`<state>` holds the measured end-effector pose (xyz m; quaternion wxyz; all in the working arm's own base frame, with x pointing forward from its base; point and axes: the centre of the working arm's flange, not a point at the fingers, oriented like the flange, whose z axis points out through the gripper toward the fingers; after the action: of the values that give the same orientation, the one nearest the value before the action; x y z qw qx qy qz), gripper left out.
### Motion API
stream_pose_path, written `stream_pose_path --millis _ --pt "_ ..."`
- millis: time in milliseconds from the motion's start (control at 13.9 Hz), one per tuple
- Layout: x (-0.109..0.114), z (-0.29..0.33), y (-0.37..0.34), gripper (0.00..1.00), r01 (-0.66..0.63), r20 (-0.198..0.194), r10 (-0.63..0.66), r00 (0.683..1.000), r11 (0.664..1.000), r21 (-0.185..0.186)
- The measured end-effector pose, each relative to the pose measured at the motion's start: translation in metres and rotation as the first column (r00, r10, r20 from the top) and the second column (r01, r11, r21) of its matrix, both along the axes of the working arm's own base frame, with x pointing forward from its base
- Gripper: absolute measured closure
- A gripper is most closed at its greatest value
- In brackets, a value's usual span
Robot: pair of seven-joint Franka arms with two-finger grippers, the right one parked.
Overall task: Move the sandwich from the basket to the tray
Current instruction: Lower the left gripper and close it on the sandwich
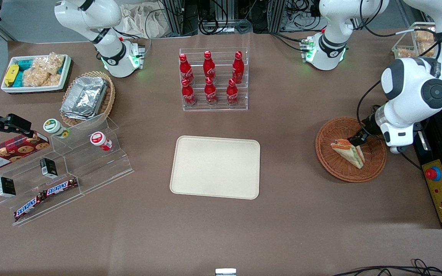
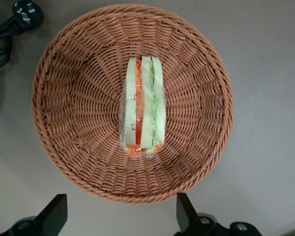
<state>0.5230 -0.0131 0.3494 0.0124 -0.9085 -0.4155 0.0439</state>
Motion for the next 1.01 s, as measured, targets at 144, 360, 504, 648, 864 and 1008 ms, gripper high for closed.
stream_pose_path --millis 144,360,504,648,864,1008 --pt "0.003 -0.012 0.000 0.00 -0.002 -0.002 0.002 1.000 1.000 0.000" --pt "0.005 -0.029 0.001 0.00 0.006 -0.010 -0.006 1.000 1.000 0.010" --pt "0.005 -0.041 0.002 0.00 0.010 -0.008 -0.010 1.000 1.000 0.017" --pt "0.003 -0.055 0.006 0.00 0.007 -0.001 -0.007 1.000 1.000 0.023" --pt "0.002 -0.071 0.015 0.00 -0.001 0.003 0.001 1.000 1.000 0.032" --pt "0.003 -0.081 0.019 0.00 -0.007 0.010 0.007 1.000 0.999 0.033"
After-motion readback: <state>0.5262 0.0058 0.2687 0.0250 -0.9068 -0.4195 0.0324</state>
